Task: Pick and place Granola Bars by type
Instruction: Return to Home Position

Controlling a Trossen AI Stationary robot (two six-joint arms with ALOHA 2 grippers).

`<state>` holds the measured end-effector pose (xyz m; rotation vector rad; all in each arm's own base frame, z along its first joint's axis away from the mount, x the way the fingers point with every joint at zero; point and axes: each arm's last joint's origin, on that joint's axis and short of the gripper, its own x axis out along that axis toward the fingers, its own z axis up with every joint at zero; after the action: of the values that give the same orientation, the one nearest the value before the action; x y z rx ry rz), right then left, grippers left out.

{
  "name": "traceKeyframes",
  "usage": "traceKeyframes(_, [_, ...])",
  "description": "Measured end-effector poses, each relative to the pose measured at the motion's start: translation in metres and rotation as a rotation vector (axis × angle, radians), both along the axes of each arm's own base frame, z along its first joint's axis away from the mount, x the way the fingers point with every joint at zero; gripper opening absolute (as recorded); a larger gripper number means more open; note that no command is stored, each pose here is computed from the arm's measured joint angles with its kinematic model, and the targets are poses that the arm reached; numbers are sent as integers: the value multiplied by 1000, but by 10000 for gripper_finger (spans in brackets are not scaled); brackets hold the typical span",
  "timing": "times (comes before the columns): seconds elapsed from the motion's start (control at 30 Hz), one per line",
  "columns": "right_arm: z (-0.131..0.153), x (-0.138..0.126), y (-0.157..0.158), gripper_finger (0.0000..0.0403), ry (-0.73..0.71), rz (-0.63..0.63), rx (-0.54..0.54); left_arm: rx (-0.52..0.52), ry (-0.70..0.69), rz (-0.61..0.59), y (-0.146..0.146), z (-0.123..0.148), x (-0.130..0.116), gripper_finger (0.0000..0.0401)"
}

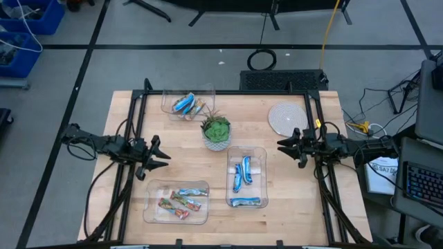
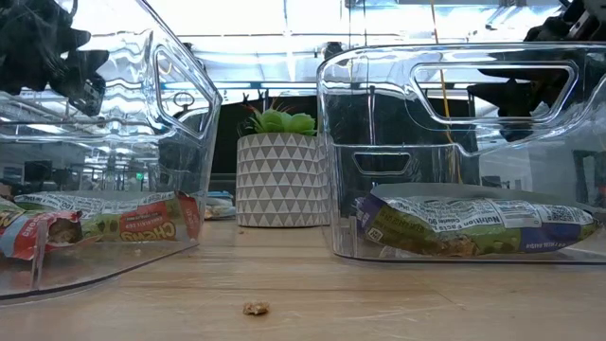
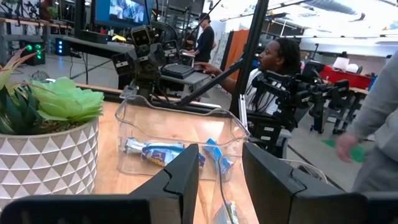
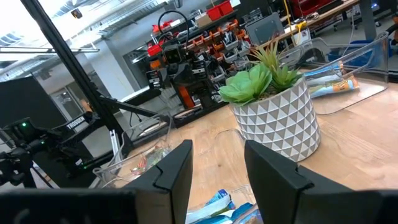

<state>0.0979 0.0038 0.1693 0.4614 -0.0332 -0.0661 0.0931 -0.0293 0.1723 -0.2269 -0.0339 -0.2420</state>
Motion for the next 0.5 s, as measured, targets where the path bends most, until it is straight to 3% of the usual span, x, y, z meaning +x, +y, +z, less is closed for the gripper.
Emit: traceKeyframes(0.5, [0, 0, 0, 137, -2, 0, 0, -1, -6, 0, 0, 1, 0, 127])
